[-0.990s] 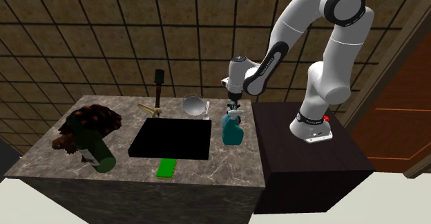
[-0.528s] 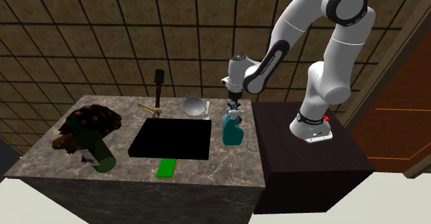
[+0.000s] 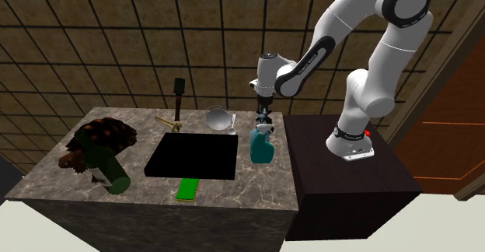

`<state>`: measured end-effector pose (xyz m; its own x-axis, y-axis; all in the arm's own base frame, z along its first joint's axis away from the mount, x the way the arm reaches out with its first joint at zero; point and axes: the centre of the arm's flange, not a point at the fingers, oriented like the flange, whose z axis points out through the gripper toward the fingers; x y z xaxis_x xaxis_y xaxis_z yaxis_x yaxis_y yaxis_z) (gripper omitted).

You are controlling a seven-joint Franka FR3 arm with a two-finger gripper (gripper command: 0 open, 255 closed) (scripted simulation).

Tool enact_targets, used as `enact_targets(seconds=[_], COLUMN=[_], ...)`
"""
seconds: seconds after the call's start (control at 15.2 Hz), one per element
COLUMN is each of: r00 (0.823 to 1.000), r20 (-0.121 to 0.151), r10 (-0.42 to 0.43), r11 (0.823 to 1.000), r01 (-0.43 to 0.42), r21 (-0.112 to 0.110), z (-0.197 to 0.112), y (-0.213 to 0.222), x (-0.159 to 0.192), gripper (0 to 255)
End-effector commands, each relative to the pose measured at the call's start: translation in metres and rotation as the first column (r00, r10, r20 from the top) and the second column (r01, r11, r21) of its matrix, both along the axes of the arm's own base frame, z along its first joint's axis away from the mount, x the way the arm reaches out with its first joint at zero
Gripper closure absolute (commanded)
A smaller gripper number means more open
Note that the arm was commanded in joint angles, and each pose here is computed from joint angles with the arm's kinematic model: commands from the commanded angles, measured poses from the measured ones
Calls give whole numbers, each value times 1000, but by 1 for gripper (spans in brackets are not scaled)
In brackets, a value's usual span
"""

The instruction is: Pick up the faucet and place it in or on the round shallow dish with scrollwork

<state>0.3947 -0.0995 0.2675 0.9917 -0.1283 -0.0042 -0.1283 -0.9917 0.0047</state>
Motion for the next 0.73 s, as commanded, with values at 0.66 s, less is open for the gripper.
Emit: enact_targets(seconds=[0.66], r00=[1000], r20=[0], r10=[0], r11=[1000], r01=[0], r21=[0], z=[64], y=[0], x=[-1], gripper=[255])
